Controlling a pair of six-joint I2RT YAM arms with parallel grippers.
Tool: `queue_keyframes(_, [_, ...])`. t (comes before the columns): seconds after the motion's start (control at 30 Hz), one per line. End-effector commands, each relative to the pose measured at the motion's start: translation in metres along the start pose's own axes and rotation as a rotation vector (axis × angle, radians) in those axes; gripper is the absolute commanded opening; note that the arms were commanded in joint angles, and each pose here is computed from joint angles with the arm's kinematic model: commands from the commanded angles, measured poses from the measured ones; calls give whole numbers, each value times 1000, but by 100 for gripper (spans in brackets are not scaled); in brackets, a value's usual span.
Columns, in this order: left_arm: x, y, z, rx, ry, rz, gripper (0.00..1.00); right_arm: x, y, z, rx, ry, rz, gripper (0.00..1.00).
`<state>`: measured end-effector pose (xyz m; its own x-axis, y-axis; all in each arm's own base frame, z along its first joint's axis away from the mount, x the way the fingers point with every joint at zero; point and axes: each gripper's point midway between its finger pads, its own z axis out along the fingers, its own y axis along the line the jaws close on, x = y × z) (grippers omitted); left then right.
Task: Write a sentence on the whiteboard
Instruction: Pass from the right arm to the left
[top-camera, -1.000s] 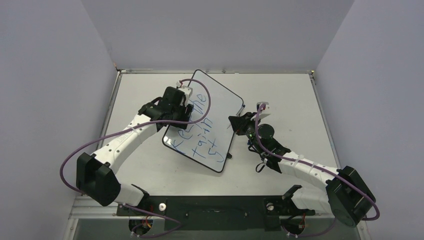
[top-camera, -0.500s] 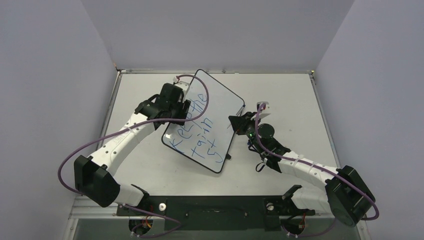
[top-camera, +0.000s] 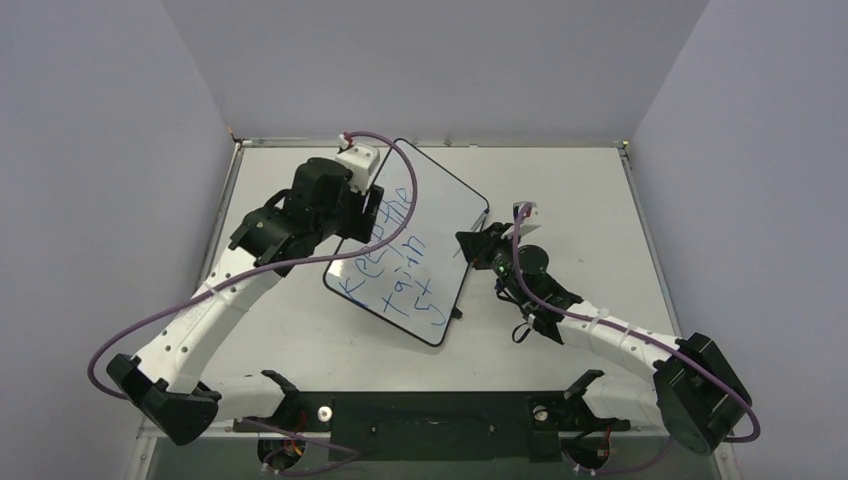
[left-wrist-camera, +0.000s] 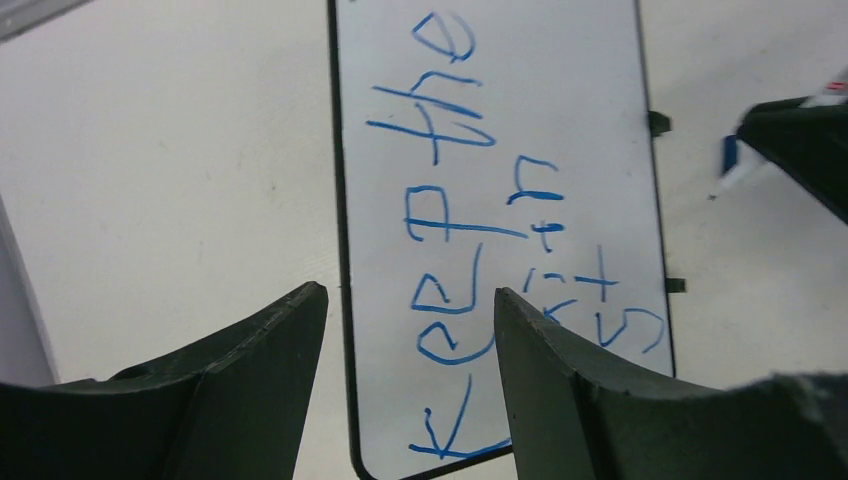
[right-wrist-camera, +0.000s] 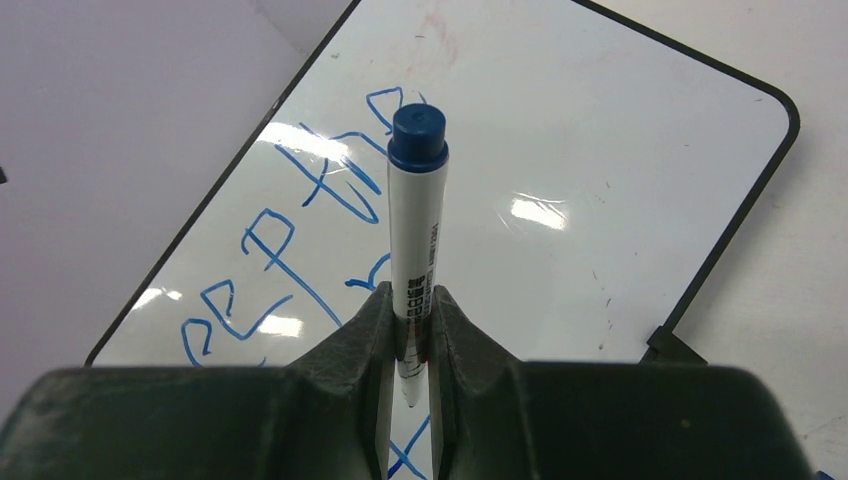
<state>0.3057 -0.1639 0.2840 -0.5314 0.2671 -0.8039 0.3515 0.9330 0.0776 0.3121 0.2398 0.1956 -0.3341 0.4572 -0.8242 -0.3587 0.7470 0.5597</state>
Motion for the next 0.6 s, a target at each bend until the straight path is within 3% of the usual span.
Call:
queue_keyframes(0.0, [-44, -41, -47, 205, -202, 29, 59, -44, 35, 1, -75, -67, 56, 0])
queue_keyframes(0.27, [-78, -98, -74, 477, -462, -4, 59, -78, 62, -20, -135, -103, 121, 0])
queue_keyframes(0.57, [-92, -144, -79, 717, -447, -25, 59, -102, 97, -58, -342, -179, 135, 0])
